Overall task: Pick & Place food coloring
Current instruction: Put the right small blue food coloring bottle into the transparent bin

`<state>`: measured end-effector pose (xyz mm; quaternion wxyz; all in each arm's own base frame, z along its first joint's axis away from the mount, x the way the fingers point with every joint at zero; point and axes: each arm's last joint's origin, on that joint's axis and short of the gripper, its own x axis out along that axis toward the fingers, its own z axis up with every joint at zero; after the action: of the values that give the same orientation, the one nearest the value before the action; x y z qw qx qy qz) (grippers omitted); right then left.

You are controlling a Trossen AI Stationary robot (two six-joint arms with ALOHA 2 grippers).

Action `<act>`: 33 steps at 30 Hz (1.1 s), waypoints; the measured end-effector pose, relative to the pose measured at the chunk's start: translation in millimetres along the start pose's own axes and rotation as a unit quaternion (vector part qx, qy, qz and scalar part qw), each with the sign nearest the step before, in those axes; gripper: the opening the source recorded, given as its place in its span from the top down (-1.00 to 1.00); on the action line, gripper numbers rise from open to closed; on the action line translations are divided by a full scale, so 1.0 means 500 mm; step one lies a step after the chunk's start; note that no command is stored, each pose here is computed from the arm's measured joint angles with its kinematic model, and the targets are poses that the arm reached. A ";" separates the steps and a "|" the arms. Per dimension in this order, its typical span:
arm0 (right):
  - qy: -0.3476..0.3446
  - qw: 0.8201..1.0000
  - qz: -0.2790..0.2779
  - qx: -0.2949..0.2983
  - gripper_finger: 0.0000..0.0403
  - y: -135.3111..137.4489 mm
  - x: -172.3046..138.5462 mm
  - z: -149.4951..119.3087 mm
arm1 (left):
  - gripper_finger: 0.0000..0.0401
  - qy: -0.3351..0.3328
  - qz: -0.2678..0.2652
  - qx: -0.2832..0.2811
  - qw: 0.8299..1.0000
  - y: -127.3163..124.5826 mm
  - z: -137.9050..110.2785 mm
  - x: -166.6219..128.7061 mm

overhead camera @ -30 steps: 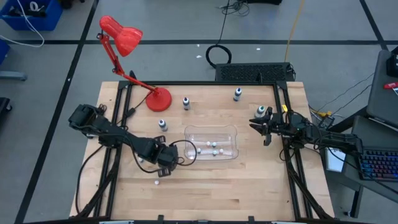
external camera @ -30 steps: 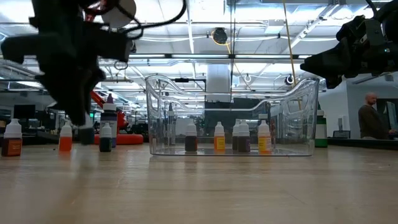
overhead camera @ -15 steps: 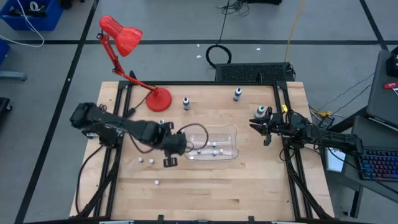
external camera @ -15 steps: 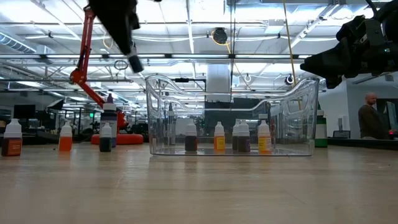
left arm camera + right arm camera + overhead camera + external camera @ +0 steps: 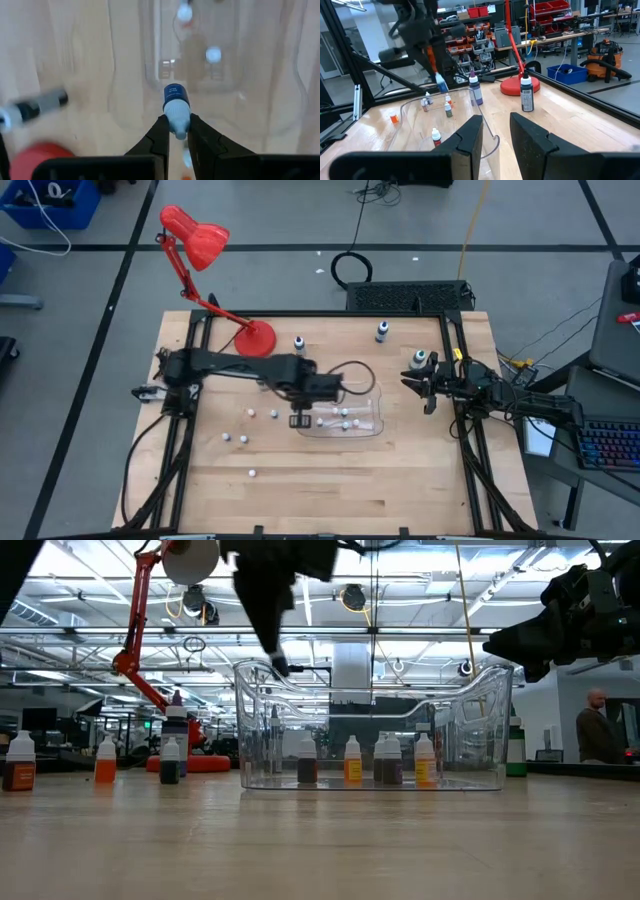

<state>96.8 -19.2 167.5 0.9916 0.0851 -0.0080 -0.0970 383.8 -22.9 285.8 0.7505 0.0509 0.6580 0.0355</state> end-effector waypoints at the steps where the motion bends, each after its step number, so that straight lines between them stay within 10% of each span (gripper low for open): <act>1: 0.000 1.000 0.000 0.000 0.56 0.000 0.000 0.000 | 0.76 0.004 0.000 0.011 1.000 0.001 0.013 0.006; 33: 0.000 1.000 0.000 0.000 0.56 0.000 0.000 0.000 | 0.76 0.093 -0.058 0.009 0.994 0.006 0.023 0.205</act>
<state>96.8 -19.2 167.5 0.9916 0.0851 -0.0081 -0.0969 408.9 -7.8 187.0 0.6862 0.0160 0.7272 -0.0099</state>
